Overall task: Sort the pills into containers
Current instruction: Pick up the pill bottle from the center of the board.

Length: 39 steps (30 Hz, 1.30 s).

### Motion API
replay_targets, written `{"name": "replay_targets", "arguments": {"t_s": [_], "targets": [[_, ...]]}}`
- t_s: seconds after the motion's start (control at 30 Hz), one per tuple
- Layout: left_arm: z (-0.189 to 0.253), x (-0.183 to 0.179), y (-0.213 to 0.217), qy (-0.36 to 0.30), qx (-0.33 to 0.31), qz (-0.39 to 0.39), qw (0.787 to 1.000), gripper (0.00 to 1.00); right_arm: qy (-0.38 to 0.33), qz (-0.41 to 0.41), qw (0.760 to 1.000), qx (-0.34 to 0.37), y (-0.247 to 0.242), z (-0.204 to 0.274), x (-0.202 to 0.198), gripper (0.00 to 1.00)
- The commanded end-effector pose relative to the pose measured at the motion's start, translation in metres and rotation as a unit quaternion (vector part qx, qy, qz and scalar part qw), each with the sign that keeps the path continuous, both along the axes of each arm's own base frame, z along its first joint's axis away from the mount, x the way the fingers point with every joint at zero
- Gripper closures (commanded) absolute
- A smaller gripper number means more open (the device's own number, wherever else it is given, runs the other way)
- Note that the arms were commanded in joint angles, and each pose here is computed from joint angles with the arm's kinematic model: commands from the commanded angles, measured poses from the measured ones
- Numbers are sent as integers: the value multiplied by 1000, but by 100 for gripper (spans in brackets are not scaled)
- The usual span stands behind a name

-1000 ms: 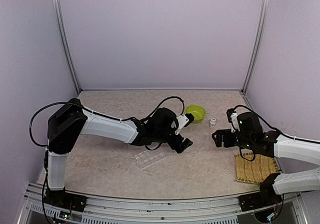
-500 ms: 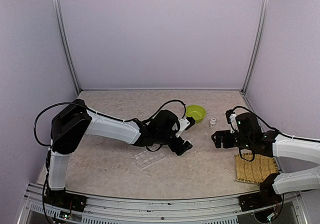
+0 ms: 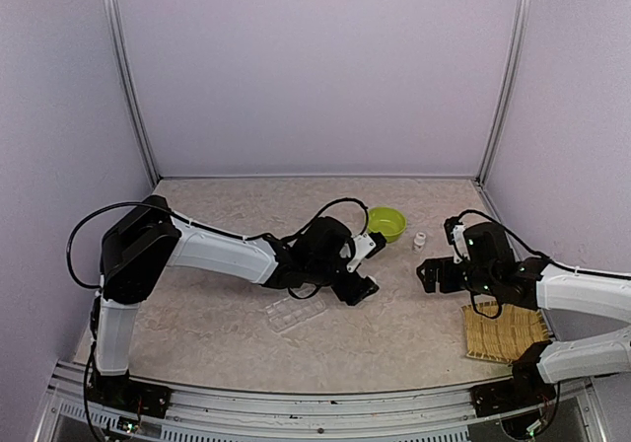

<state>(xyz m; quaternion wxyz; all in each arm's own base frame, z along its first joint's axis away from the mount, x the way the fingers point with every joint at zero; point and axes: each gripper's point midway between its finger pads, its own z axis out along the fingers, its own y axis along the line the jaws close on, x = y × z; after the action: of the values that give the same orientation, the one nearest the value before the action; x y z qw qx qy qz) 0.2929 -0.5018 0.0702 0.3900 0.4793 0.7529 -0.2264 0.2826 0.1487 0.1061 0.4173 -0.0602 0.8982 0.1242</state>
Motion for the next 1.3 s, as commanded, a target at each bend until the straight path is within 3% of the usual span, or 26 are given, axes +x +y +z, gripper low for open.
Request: {"name": "replay_targets", "arguments": {"t_s": [0.0,0.17,0.7,0.87,1.1,1.27], "targets": [[1,0,-8,3,-2,-19,1000,24,-4,-4,1000,4,0,6,6,0],[-1,-1,-10,7,-3,-25,1000,26,0,-4,1000,2,0,3,5,0],[-2,-6,-15,18,-11,-45,999,50,4,-3,1000,-2,-1,-2,3,0],[-4,-6,-14,22,-11,-46,999,52,3,-3,1000,-3,-1,-2,3,0],[-3,-7,-15,28,-15,-48,998,71,6,0,1000,-3,0,-4,3,0],[3,-7,-14,35,-25,-52,998,76,6,17,1000,-1,4,-4,2,0]]}}
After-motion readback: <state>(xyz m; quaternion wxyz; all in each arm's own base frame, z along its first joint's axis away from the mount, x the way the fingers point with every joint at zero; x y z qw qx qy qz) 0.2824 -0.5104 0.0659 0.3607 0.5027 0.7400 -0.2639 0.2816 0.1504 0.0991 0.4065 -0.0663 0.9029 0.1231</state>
